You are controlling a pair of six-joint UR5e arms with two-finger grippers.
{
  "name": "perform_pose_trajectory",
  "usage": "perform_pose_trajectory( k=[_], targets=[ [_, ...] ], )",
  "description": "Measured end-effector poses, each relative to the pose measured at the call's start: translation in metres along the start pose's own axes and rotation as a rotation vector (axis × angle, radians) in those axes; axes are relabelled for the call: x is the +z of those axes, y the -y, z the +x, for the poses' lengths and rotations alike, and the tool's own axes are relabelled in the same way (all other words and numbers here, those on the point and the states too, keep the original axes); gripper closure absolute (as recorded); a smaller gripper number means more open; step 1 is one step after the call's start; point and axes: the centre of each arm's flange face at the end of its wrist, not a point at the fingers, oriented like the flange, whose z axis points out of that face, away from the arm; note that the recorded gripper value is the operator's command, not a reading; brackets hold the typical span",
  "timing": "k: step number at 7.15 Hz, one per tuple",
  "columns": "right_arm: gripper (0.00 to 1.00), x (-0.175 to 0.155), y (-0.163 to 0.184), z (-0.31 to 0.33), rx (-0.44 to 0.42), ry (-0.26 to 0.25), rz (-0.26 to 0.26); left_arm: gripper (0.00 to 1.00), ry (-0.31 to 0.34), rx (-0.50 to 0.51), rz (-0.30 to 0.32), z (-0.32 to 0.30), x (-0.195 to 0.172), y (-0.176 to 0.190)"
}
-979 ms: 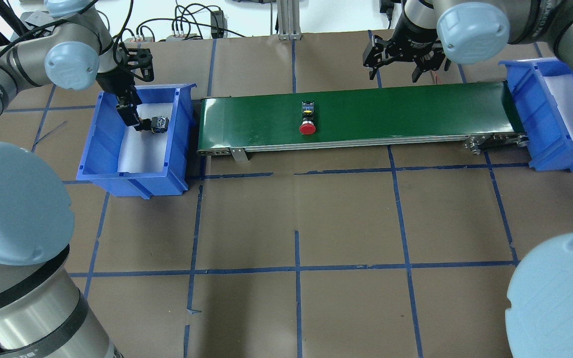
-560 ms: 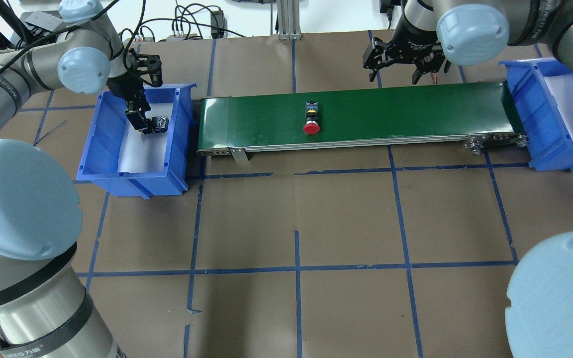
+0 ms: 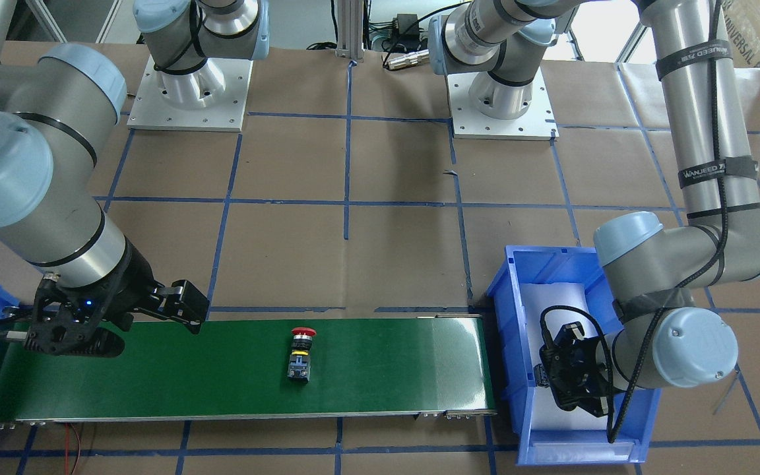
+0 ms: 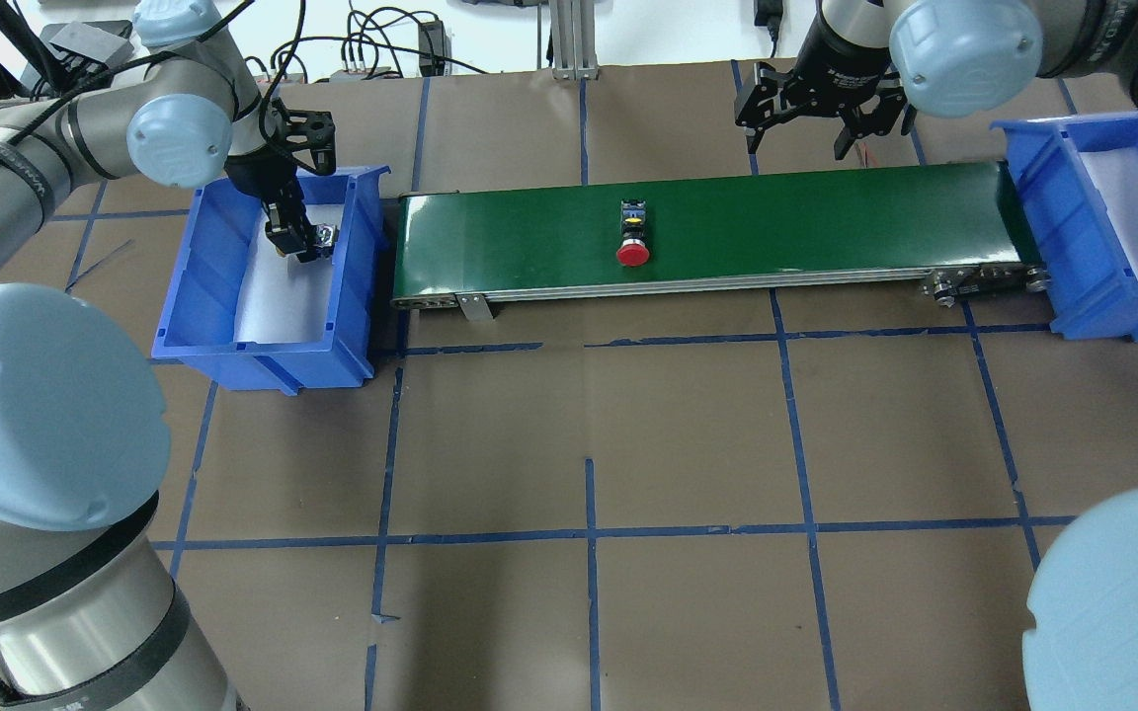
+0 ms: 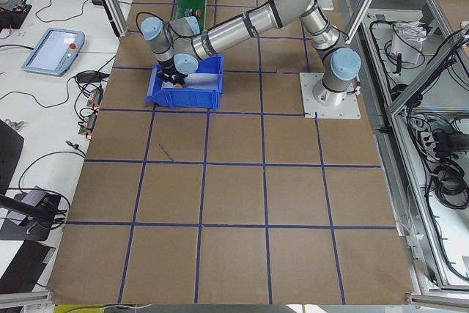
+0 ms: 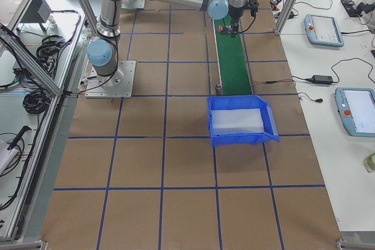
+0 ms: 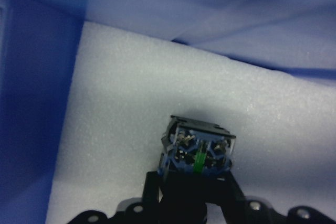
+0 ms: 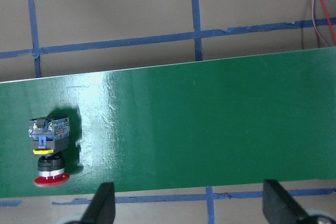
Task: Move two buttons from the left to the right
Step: 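Grasp the yellow-capped button with the left gripper and lift it, then place the yellow button on the conveyor behind the red one, left gripper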
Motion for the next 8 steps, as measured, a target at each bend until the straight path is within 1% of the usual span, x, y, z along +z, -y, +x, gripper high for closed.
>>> perform_pose_trajectory(
  k=[1, 2, 3, 4, 5, 6, 7, 8],
  targets=[
    [0.00, -0.004, -0.003, -0.002, -0.003, 0.003, 0.001, 0.98, 0.005, -0.011, 0.014, 0.017, -0.025, 0.002],
    [0.00, -0.009, -0.004, -0.001, -0.002, 0.005, 0.005, 0.97, 0.030, -0.064, 0.023, 0.043, -0.067, 0.000],
    [0.00, -0.017, -0.006, -0.002, -0.009, 0.005, 0.018, 0.97, 0.066, -0.177, 0.031, 0.069, -0.108, -0.002],
    [0.00, -0.018, -0.004, -0.004, -0.023, 0.005, 0.024, 0.97, 0.104, -0.326, 0.044, 0.087, -0.137, -0.001],
    [0.00, -0.014, -0.004, -0.003, -0.030, 0.001, 0.018, 0.97, 0.121, -0.481, 0.061, 0.098, -0.150, 0.011],
    [0.00, -0.011, -0.006, -0.005, -0.035, -0.005, 0.009, 0.97, 0.120, -0.639, 0.075, 0.105, -0.148, 0.034],
    [0.00, -0.007, -0.008, -0.007, -0.041, -0.007, 0.001, 0.97, 0.101, -0.800, 0.080, 0.108, -0.134, 0.069],
    [0.00, -0.002, -0.010, -0.009, -0.045, -0.008, -0.010, 0.97, 0.095, -0.948, 0.084, 0.108, -0.110, 0.113]
  ],
)
